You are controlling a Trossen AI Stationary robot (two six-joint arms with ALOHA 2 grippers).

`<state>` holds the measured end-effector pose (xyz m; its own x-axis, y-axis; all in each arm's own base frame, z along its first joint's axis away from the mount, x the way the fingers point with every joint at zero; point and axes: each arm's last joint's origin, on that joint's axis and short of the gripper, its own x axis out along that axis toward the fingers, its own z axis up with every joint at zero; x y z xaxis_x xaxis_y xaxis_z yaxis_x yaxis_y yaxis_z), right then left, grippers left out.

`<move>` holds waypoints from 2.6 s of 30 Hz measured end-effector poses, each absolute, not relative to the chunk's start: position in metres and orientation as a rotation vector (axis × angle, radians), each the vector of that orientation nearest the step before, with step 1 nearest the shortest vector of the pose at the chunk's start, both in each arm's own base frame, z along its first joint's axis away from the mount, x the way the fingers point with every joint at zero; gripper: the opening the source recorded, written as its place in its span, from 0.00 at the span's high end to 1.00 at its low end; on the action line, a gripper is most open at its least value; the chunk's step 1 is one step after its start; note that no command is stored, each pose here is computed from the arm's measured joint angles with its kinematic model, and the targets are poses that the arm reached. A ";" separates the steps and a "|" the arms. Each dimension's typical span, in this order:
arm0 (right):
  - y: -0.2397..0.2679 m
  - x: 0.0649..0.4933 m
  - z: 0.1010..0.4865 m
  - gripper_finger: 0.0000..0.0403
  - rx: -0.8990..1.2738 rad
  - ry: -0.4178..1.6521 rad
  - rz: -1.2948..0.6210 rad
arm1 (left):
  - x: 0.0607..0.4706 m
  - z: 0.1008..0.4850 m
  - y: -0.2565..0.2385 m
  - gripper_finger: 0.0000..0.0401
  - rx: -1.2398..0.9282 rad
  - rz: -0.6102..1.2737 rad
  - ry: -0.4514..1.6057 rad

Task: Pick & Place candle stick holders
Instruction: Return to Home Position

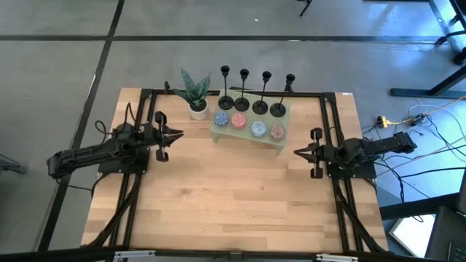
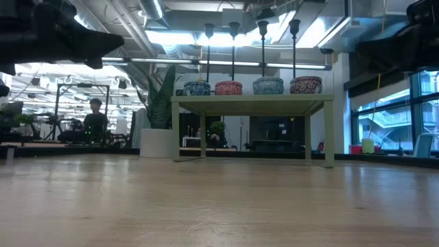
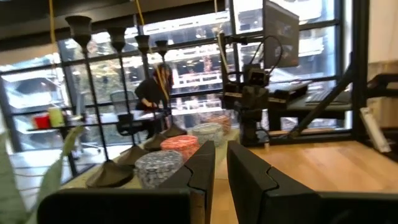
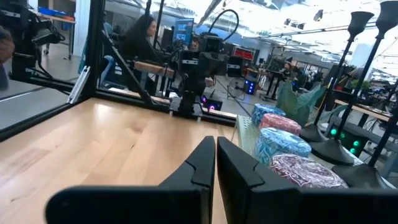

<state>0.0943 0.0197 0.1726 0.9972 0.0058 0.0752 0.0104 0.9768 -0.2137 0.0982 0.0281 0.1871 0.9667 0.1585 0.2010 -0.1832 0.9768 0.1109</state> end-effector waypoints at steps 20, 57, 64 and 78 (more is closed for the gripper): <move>0.020 0.094 0.173 0.95 -0.221 -0.075 -0.007 | 0.099 0.166 0.035 0.91 -0.052 0.376 0.010; 0.020 0.094 0.172 0.95 -0.141 -0.074 -0.003 | 0.101 0.157 0.032 0.91 -0.060 0.259 0.102; 0.020 0.094 0.172 0.95 -0.141 -0.074 -0.003 | 0.101 0.157 0.032 0.91 -0.060 0.259 0.101; 0.020 0.094 0.172 0.95 -0.140 -0.074 -0.003 | 0.101 0.157 0.032 0.91 -0.060 0.259 0.102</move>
